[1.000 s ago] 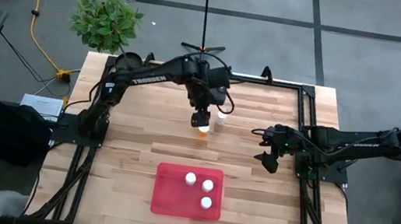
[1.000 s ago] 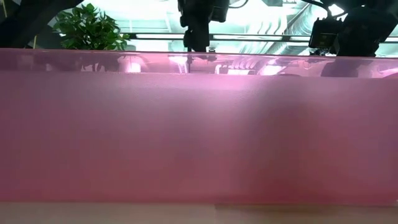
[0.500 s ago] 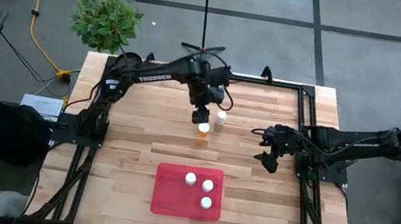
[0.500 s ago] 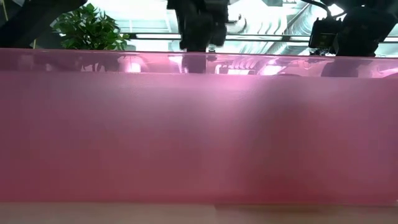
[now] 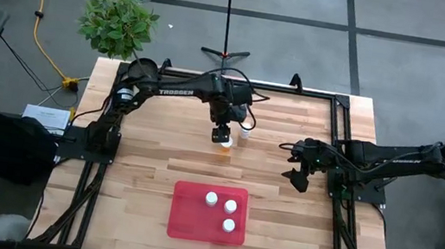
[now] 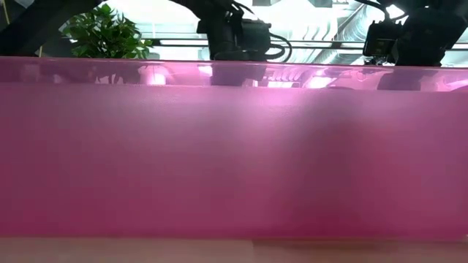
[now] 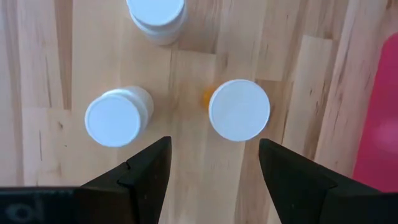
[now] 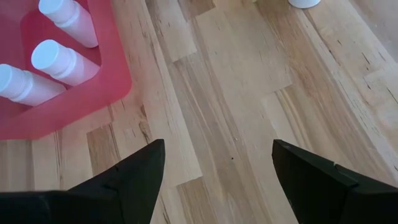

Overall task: Pick and place pill bottles into a basket
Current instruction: Put the orange medicine bottle into the red bin

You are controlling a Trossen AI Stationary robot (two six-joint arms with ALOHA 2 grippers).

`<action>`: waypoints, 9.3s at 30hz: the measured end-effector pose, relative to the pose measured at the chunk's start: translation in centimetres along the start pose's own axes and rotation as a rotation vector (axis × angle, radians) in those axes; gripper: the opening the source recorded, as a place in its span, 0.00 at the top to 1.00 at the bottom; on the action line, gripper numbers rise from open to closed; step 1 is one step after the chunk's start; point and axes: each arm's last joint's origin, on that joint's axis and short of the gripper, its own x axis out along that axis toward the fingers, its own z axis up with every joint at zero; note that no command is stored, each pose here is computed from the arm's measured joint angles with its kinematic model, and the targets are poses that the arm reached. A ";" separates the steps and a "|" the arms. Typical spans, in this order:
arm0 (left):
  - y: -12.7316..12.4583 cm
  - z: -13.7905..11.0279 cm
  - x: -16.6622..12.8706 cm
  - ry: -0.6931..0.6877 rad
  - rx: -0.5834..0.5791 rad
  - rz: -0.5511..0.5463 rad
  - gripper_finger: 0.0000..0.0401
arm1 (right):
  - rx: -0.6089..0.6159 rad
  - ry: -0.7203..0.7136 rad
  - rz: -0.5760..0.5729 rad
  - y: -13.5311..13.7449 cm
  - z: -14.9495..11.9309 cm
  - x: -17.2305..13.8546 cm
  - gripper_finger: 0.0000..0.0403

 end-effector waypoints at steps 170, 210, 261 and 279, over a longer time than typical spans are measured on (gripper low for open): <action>0.2 0.2 6.8 -0.003 0.068 -0.066 0.44 | 0.001 0.031 -0.005 -0.1 -0.3 0.0 0.29; -16.0 0.8 -7.6 -0.084 0.349 -0.183 0.42 | 0.005 0.052 0.014 -0.1 -0.4 0.0 0.29; -26.4 -5.2 8.3 -0.051 0.494 -0.072 0.44 | 0.035 0.010 0.025 0.1 0.0 0.0 0.29; -26.3 -5.2 9.0 -0.089 0.485 -0.052 0.43 | 0.039 0.010 0.026 0.1 0.0 0.0 0.29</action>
